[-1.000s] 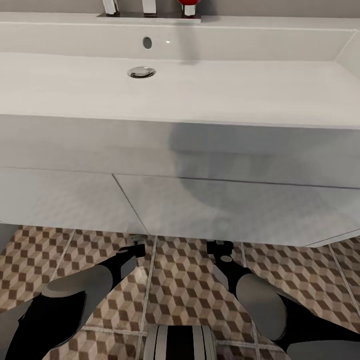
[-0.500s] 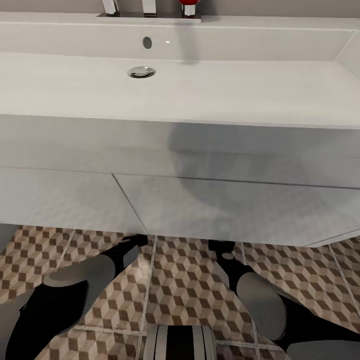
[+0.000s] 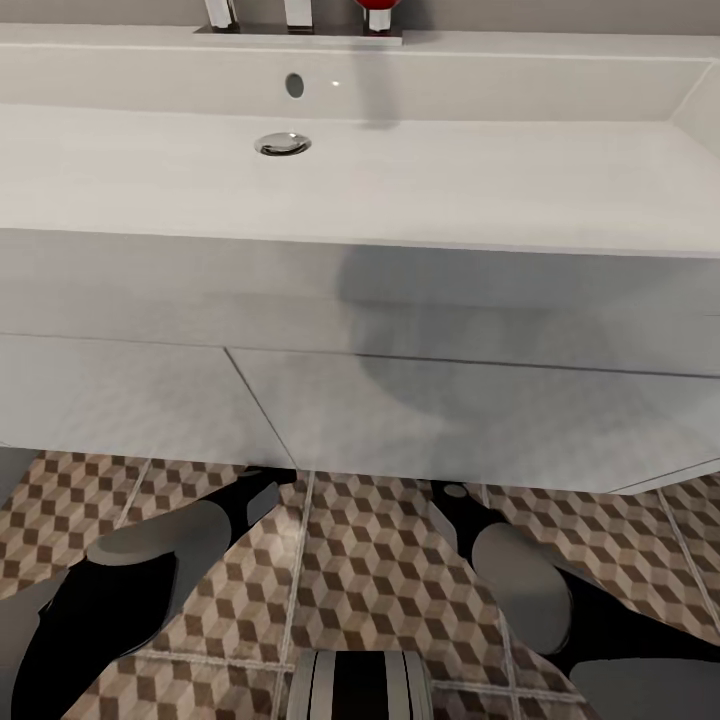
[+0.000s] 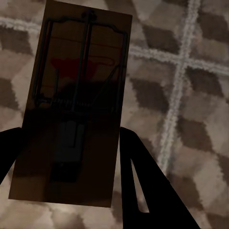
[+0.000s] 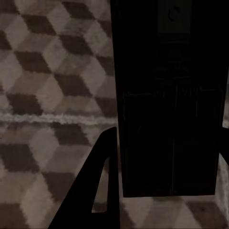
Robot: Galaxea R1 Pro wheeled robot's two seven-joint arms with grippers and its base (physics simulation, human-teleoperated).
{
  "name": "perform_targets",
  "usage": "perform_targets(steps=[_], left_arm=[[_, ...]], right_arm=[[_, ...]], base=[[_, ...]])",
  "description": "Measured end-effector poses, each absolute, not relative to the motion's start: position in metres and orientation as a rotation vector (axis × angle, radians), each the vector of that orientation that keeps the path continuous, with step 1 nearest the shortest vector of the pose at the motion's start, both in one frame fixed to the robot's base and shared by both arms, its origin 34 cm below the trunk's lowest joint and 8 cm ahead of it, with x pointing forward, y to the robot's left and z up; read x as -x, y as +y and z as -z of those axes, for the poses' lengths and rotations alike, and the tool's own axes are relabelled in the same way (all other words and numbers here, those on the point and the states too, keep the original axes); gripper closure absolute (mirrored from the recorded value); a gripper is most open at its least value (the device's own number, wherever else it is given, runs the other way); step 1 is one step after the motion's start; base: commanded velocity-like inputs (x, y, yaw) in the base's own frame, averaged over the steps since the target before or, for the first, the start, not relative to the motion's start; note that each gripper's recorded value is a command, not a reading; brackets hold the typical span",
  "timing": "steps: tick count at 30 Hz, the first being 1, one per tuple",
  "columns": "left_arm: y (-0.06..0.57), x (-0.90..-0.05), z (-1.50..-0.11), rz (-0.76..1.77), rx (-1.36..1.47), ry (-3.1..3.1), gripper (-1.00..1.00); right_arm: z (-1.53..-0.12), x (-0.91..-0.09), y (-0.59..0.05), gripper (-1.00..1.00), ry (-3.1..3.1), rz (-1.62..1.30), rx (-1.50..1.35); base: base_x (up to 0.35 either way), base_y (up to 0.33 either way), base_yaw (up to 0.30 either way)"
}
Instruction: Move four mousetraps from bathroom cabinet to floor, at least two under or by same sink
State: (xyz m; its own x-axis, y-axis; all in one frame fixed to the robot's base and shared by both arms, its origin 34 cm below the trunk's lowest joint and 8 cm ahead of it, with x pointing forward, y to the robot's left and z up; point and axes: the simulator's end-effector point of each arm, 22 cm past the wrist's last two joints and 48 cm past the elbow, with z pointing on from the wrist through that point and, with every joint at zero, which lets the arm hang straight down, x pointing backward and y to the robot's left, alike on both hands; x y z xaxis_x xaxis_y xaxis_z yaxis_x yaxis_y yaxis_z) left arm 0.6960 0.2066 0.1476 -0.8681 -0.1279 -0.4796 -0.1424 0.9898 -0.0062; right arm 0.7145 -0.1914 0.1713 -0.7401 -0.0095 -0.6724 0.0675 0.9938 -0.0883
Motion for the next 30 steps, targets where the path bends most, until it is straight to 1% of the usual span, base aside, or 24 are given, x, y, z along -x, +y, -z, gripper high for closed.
perform_targets(steps=[30], left_arm=[[0.2035, -0.6879, -0.1431, -0.028, 0.207, 2.646, 1.00]], right_arm=[[-0.1635, -0.7062, -0.1907, 1.00, 2.455, 0.139, -0.031]], base=[[0.000, 0.000, 0.000]])
